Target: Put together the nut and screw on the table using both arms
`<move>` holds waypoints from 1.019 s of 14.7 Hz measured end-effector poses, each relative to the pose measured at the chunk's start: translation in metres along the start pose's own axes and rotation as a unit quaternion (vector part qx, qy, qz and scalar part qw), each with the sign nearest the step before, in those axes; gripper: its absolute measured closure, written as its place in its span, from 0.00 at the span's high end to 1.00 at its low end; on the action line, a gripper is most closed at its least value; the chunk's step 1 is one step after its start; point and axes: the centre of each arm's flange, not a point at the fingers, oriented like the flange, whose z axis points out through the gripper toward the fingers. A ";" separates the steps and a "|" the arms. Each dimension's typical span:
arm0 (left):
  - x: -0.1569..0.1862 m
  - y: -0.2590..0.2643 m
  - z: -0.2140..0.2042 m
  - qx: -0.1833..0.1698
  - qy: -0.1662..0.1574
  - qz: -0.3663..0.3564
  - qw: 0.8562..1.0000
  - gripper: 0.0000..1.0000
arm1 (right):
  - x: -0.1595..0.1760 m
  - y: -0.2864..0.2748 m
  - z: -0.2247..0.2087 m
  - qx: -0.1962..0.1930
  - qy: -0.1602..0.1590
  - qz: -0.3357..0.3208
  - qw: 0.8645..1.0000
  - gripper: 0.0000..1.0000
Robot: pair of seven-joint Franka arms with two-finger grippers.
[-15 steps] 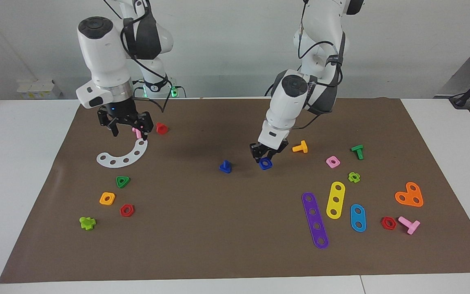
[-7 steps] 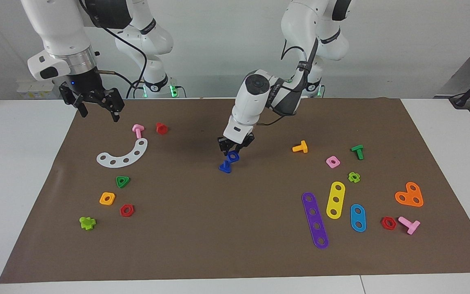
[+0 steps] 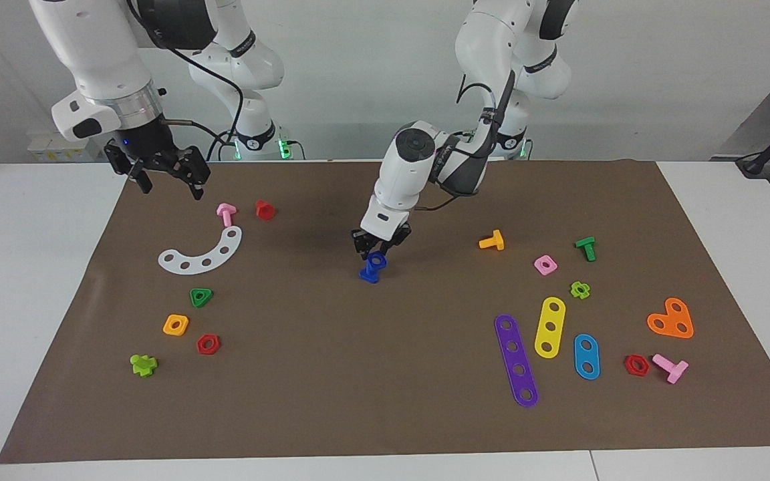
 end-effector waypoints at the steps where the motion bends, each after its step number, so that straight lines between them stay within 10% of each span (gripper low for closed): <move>1: 0.000 0.000 0.003 0.001 0.000 0.000 1.000 0.46 | 0.000 0.000 0.001 0.000 -0.001 0.000 1.000 1.00; 15: -0.005 0.005 0.025 -0.010 0.010 0.001 1.000 0.46 | -0.001 -0.001 0.005 0.000 -0.005 -0.001 1.000 1.00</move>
